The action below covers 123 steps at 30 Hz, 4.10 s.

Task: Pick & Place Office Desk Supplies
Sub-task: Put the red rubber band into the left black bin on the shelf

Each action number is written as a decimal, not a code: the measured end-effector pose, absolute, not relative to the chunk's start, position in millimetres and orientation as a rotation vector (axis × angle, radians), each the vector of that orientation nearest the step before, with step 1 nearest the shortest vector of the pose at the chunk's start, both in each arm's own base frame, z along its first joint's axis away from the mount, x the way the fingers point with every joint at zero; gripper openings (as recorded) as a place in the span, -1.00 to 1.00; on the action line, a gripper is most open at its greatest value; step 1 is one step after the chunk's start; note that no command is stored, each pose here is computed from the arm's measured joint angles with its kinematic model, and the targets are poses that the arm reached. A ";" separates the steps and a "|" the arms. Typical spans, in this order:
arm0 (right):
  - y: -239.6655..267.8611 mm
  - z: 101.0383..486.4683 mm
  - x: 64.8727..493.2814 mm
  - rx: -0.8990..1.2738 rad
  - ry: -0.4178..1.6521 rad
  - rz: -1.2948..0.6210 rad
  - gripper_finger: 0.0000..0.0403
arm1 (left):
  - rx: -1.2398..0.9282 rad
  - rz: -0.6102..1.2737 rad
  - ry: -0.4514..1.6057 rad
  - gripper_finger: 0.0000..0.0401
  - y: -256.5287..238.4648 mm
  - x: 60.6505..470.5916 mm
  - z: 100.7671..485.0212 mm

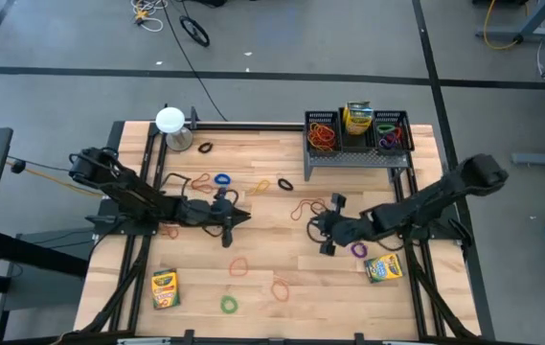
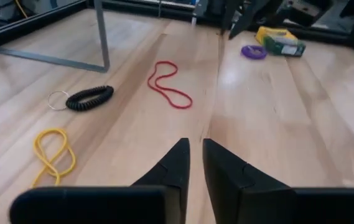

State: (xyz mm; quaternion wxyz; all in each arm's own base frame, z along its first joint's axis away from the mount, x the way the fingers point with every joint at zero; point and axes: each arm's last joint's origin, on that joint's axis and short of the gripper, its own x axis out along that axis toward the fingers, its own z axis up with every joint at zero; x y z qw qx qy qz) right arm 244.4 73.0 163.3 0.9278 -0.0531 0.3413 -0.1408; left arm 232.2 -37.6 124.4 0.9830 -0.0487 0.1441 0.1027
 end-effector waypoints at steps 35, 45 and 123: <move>-7.0 124.9 267.8 0.060 0.830 -0.407 -0.05 | 0.013 0.114 0.266 -0.91 -56.9 236.1 105.8; -27.1 99.3 274.4 0.113 0.900 -0.309 -0.05 | 0.015 0.122 0.267 -0.91 -56.5 236.0 105.6; -32.1 130.6 316.1 0.010 1.246 -0.092 -0.53 | 0.009 0.130 0.268 -0.91 -54.8 236.3 105.5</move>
